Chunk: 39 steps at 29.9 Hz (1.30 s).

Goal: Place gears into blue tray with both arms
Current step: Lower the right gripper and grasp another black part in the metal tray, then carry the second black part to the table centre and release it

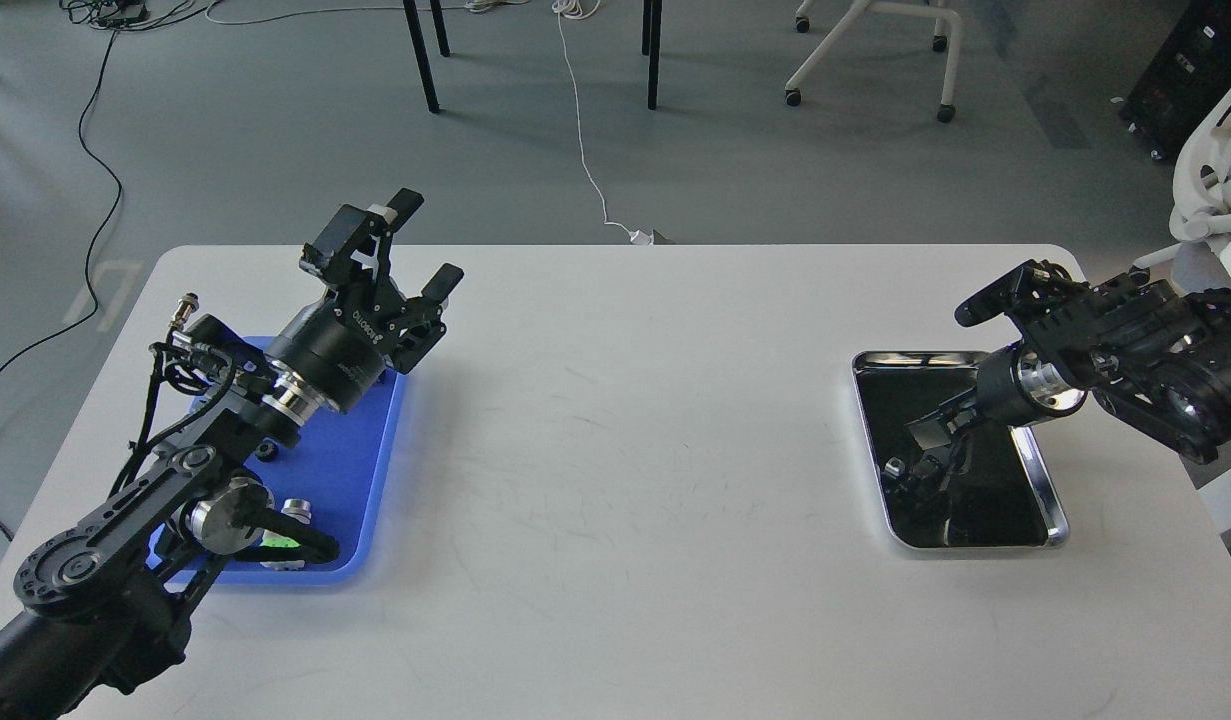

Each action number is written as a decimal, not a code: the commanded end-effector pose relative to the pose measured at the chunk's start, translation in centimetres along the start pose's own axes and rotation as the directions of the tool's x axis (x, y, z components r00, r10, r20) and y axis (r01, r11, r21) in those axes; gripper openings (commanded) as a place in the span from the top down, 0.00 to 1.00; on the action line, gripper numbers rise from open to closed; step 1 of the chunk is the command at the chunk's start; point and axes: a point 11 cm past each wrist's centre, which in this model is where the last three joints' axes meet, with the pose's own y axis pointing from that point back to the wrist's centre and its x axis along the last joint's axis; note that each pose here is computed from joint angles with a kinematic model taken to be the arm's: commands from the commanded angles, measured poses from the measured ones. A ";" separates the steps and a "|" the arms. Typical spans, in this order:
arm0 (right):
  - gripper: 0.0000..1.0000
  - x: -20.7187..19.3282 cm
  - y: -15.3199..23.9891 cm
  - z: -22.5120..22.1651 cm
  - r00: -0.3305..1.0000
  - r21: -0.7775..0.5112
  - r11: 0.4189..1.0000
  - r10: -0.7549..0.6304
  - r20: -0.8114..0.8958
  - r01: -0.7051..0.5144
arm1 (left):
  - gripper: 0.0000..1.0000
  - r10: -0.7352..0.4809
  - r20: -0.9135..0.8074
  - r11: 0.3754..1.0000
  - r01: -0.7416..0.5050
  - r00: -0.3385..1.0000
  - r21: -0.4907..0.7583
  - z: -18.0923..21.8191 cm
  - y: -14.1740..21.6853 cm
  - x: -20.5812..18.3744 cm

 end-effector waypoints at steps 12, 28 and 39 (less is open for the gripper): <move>0.62 -0.5 -0.2 0.3 1.000 -0.011 1.000 -0.008 0.006 0.008 | 0.02 0.000 -0.001 1.000 0.000 1.000 0.000 0.0 0.0 0.0; 0.85 0.2 0.0 0.2 1.000 -0.006 1.000 0.007 0.001 -0.007 | 0.02 0.001 -0.001 1.000 -0.001 1.000 -0.001 0.0 0.0 0.0; 0.85 8.3 4.8 -3.3 0.985 0.098 0.982 0.167 -0.042 -0.162 | 0.02 0.013 0.002 1.000 -0.013 1.000 -0.016 0.5 0.0 0.5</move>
